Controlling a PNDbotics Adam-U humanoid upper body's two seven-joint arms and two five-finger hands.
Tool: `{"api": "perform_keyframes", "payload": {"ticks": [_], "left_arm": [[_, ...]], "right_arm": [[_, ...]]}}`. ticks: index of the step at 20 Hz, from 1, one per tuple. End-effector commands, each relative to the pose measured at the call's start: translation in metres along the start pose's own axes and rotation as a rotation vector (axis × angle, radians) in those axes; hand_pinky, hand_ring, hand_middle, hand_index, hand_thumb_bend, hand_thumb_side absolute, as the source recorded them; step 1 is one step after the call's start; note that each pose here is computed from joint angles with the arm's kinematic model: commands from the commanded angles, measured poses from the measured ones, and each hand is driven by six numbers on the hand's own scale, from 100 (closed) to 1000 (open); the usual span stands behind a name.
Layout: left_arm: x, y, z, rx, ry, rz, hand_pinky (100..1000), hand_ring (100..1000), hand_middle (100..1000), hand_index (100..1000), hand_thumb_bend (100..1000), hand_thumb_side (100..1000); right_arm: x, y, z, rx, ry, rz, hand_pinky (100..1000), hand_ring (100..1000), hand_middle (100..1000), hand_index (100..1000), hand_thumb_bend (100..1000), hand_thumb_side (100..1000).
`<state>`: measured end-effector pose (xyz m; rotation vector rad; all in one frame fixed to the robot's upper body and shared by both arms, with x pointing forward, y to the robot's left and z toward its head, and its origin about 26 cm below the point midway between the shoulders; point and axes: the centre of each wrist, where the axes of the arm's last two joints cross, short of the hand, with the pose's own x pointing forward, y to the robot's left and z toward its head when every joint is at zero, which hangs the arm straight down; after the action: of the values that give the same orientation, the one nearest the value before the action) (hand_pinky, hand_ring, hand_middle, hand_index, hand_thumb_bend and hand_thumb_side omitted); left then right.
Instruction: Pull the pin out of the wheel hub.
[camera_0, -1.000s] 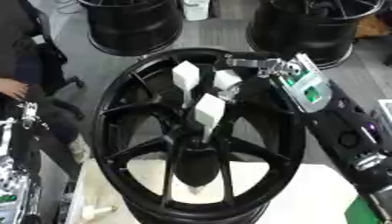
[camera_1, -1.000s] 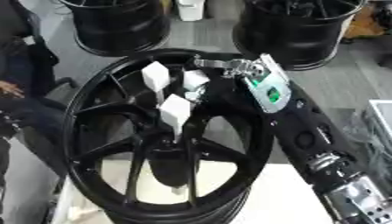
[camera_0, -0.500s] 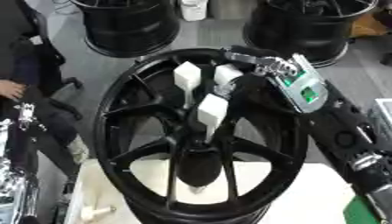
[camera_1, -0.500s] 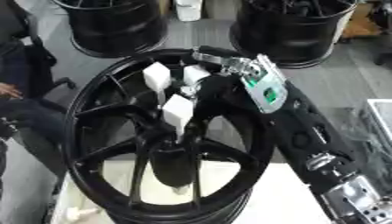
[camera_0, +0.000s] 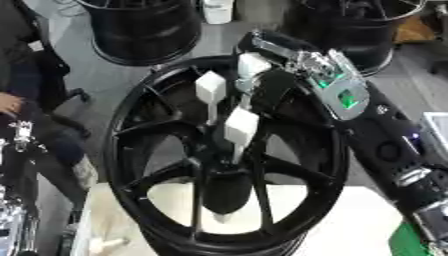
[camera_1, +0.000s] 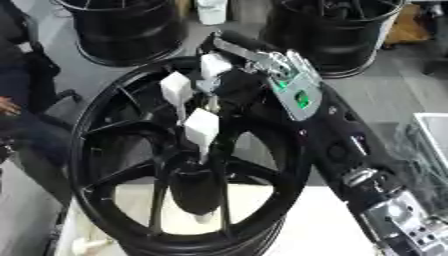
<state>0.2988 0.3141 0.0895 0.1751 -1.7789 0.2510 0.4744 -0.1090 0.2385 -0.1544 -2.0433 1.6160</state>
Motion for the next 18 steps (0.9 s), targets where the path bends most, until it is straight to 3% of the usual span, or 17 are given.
{"api": "perform_keyframes", "payload": {"ticks": [1, 5, 9, 12, 14, 16, 17, 18], "left_arm": [[0.008, 0.002, -0.003, -0.012, -0.024, -0.02, 614, 610, 681, 764, 685, 641], [0.008, 0.004, -0.003, -0.004, -0.025, -0.027, 614, 609, 680, 764, 686, 640], [0.008, 0.009, -0.002, 0.014, -0.023, -0.038, 614, 609, 680, 764, 687, 640], [0.008, 0.013, -0.002, 0.029, -0.022, -0.046, 614, 608, 679, 764, 688, 639], [0.008, 0.015, -0.001, 0.038, -0.022, -0.049, 614, 607, 679, 764, 689, 639], [0.008, 0.016, -0.001, 0.045, -0.023, -0.048, 614, 607, 679, 763, 689, 639], [0.008, 0.016, -0.001, 0.048, -0.023, -0.047, 614, 607, 678, 763, 692, 633], [0.008, 0.016, -0.001, 0.05, -0.024, -0.045, 614, 607, 678, 763, 689, 639]], "right_arm": [[0.009, -0.037, 0.004, -0.064, -0.018, 0.064, 403, 100, 169, 532, 100, 320], [0.012, -0.071, 0.018, -0.117, -0.003, 0.112, 408, 100, 169, 532, 100, 298], [0.004, -0.113, 0.063, -0.218, 0.06, 0.153, 420, 100, 169, 537, 100, 267], [-0.009, -0.144, 0.129, -0.368, 0.176, 0.167, 448, 100, 168, 533, 100, 246], [-0.017, -0.155, 0.175, -0.48, 0.27, 0.165, 462, 100, 168, 534, 100, 237], [-0.027, -0.158, 0.226, -0.602, 0.389, 0.165, 486, 114, 191, 541, 100, 216], [-0.032, -0.157, 0.252, -0.669, 0.459, 0.168, 519, 160, 234, 554, 100, 137], [-0.036, -0.153, 0.275, -0.732, 0.528, 0.172, 544, 200, 269, 576, 100, 226]]}}
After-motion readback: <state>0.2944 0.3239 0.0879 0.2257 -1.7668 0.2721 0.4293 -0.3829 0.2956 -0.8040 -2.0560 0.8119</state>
